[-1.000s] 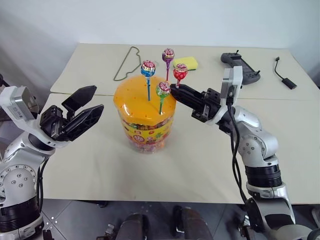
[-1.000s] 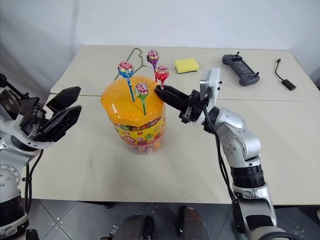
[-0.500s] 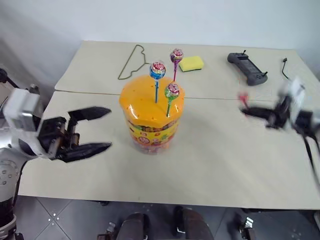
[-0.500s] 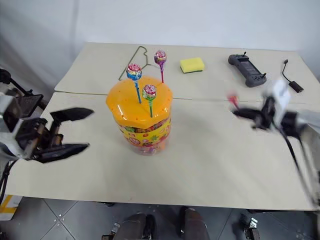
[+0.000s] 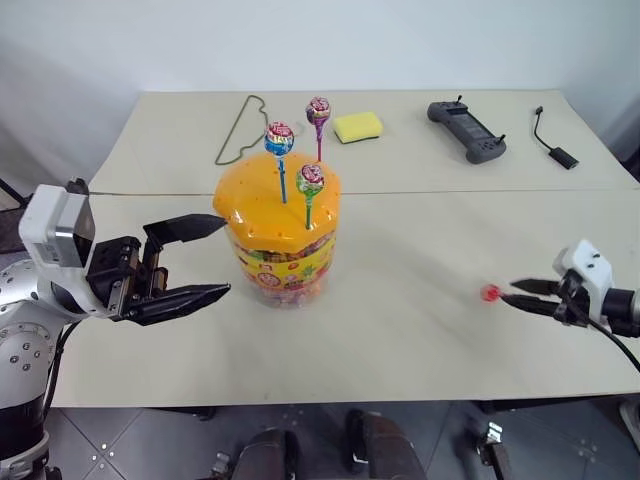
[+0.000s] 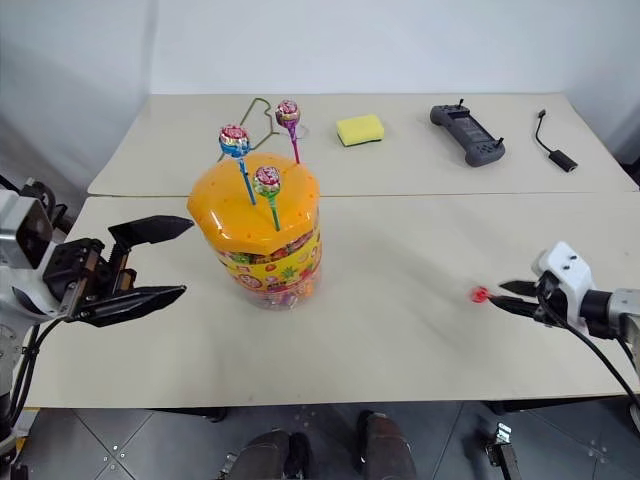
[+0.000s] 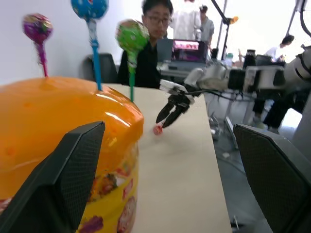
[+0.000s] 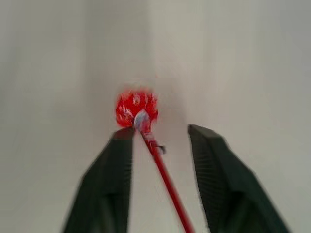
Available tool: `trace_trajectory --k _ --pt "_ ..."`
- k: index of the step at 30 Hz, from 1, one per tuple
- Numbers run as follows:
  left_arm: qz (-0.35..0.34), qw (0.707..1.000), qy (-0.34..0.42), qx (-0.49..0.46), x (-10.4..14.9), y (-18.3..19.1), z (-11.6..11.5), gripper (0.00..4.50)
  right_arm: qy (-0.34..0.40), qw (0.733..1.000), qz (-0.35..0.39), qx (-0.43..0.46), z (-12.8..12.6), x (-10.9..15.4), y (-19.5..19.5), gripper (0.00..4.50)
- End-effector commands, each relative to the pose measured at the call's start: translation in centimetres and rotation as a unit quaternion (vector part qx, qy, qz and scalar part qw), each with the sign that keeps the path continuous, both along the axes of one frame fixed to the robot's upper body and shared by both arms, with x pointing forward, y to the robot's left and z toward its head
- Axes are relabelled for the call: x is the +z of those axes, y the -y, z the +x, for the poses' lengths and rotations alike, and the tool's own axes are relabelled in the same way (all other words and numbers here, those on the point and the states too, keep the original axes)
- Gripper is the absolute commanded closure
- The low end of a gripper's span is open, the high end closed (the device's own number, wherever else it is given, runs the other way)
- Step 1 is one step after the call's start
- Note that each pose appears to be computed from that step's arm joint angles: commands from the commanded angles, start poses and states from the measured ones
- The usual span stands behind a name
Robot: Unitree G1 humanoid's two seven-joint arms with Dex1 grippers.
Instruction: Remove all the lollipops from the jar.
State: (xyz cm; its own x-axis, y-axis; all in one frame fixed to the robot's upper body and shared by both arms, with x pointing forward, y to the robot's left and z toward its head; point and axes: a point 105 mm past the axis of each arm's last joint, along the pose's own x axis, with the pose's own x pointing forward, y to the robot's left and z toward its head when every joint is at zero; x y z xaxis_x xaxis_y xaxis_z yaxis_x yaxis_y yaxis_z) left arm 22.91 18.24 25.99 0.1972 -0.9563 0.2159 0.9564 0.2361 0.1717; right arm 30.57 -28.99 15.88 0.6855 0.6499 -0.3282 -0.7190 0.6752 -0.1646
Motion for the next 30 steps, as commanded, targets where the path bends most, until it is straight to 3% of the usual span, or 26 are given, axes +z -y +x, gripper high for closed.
trace_trajectory --k 1,5,10,17,25,28,30 --pt "-0.069 0.997 0.020 0.037 1.9 -1.3 0.4 0.00 0.117 0.986 0.092 0.080 -0.1 6.7 -4.5 2.15" --pt "-0.107 0.992 0.016 0.061 2.0 -2.0 0.8 0.00 0.163 0.958 0.126 0.198 -1.4 10.0 -10.8 2.15" --pt "-0.090 0.994 -0.023 0.052 0.4 -2.5 0.5 0.00 0.182 0.916 0.141 0.330 -3.6 12.0 -17.0 2.15" --pt "-0.065 0.996 -0.052 0.021 -1.2 -1.5 0.3 0.00 0.191 0.891 0.151 0.384 -3.2 12.3 -22.4 2.15" --pt "-0.088 0.995 -0.037 0.033 -0.5 -1.4 0.4 0.00 0.172 0.875 0.158 0.424 -3.4 11.9 -26.0 2.15" --pt "-0.090 0.995 -0.032 0.028 -0.2 -1.1 0.1 0.00 0.169 0.874 0.167 0.424 -3.4 12.0 -25.7 2.78" --pt "-0.094 0.995 -0.025 0.027 0.1 -0.9 -0.1 0.00 0.168 0.875 0.172 0.421 -3.3 12.1 -25.6 3.45"
